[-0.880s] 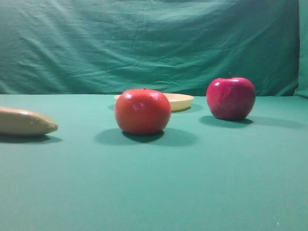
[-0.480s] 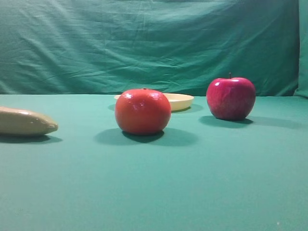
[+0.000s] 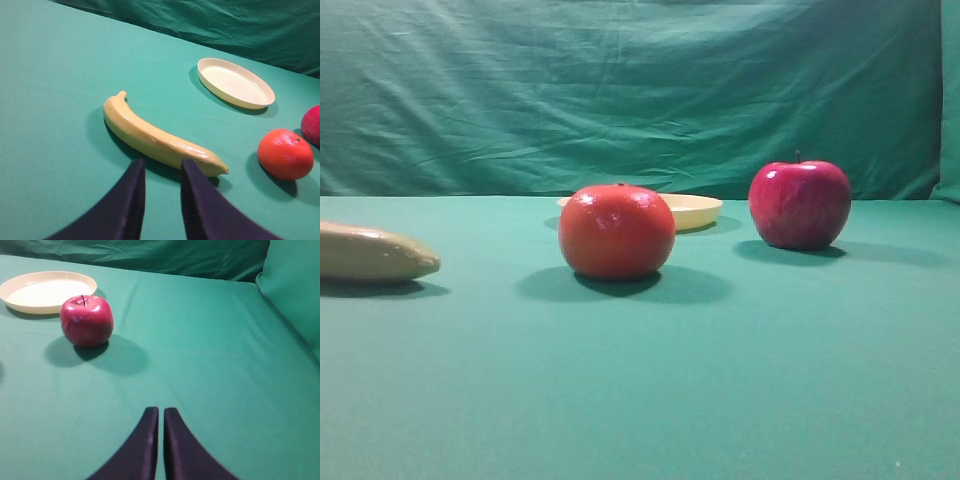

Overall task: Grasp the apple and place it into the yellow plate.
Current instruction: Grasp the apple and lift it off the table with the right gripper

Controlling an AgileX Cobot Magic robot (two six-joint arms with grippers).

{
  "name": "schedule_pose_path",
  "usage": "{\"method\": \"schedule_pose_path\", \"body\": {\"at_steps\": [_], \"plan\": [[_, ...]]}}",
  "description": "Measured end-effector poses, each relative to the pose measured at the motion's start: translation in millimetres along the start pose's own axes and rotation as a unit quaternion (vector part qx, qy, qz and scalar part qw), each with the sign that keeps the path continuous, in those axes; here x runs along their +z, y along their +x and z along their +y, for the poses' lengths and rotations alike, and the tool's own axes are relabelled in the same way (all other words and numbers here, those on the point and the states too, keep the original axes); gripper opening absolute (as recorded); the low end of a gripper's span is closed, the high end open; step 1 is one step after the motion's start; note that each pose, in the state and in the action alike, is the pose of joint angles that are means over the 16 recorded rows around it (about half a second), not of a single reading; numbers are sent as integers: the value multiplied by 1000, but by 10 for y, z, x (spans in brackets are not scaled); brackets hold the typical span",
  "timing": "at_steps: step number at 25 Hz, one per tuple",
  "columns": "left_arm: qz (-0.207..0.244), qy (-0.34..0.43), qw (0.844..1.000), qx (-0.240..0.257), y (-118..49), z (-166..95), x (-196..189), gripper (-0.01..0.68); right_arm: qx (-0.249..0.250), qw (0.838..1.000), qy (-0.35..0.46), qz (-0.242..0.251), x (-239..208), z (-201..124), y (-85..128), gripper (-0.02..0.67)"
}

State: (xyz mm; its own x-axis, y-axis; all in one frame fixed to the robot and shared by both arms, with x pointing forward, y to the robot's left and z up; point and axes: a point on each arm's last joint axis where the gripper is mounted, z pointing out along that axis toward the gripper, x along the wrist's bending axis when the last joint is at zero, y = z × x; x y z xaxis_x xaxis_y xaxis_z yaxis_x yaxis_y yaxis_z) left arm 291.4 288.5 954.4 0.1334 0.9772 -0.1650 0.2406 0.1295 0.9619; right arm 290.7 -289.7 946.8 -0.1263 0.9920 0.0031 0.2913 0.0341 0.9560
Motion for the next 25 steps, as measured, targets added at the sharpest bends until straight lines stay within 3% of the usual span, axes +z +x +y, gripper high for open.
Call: {"method": "schedule_pose_path", "body": {"at_steps": [16,25], "plan": [[0,0,1000,0,0,0,0,157,137,987,-72,32,-12,140,39,0],[0,0,1000,0,0,0,0,157,139,984,-102,37,-63,377,38,0]]}}
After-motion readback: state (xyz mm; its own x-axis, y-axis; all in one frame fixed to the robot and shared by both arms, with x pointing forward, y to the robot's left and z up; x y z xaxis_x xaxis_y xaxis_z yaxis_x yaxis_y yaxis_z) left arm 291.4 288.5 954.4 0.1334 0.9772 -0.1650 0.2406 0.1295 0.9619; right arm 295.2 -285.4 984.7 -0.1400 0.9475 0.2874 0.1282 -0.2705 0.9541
